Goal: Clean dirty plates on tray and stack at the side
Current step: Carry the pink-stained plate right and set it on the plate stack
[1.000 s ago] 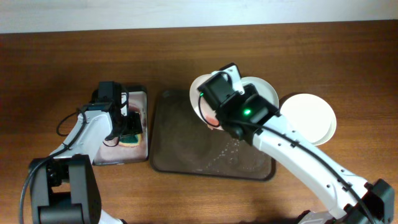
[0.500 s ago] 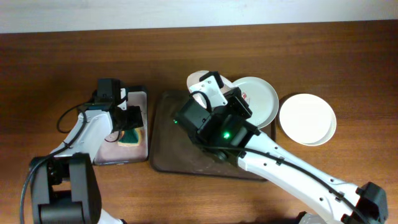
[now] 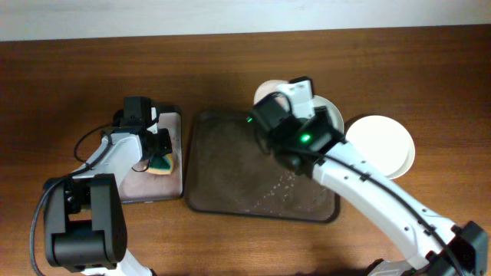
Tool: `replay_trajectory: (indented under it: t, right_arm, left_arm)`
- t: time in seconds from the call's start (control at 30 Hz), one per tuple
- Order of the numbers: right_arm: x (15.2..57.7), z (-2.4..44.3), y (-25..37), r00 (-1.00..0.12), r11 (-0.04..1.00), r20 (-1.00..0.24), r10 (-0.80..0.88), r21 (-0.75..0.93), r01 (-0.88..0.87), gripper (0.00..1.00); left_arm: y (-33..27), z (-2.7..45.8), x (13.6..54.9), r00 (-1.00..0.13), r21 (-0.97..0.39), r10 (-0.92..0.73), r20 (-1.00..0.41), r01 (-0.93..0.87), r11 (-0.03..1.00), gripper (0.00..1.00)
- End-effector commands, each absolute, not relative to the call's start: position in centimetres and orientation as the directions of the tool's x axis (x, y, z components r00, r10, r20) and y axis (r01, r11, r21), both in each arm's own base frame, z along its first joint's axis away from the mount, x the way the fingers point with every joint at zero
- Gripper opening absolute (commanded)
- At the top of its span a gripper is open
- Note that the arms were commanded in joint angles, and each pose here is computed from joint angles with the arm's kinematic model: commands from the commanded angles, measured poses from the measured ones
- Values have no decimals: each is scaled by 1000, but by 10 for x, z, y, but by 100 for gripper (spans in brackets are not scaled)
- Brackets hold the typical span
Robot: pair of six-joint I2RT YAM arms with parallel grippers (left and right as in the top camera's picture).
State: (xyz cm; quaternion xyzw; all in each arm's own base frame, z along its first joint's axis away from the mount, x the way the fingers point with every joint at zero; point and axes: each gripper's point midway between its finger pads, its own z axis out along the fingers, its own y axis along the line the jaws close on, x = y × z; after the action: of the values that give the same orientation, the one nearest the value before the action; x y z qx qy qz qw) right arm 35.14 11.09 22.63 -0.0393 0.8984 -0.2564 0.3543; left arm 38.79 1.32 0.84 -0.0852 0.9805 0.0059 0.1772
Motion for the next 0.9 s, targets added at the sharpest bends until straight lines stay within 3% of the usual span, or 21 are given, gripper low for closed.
replay_trajectory:
  t: [0.0,0.13,0.17,0.2,0.23,0.27,0.53,0.67,0.8,0.87]
  right_arm:
    - [350,236,79,-765,941,-643,-26,-275,200,4]
    - [346,236,30,-784,939,-602,153,-158,304,4]
    - [343,234,15,-786,931,-583,204,-133,340,4]
    - [341,231,0,-787,921,-562,256,-106,376,4]
    - [339,228,-11,-785,911,-543,298,-84,404,4]
    - [337,225,-23,-783,900,-519,343,-57,432,4]
    - [311,209,-109,-707,778,-420,569,-4,628,4]
    - [300,194,-132,-663,720,-360,657,37,693,4]
    - [290,177,-139,-659,699,-312,685,25,715,4]
    - [288,170,-138,-685,718,-294,667,8,696,4]
  left_arm:
    - [18,12,399,-911,-3,-160,-381,-172,985,0]
    - [18,17,403,-906,-5,-160,-392,-171,985,0]
    - [18,20,405,-905,-6,-160,-395,-171,985,21]
    - [18,23,406,-904,-7,-160,-396,-171,985,51]
    - [18,26,405,-907,-8,-160,-389,-170,985,69]
    - [18,26,402,-913,-7,-160,-374,-170,985,78]
    - [12,11,342,-979,8,-161,-128,-164,987,75]
    - [9,5,333,-982,-2,-160,-98,-160,987,72]
    - [9,4,332,-983,2,-160,-95,-161,987,47]
    - [9,4,332,-983,2,-160,-95,-161,987,19]
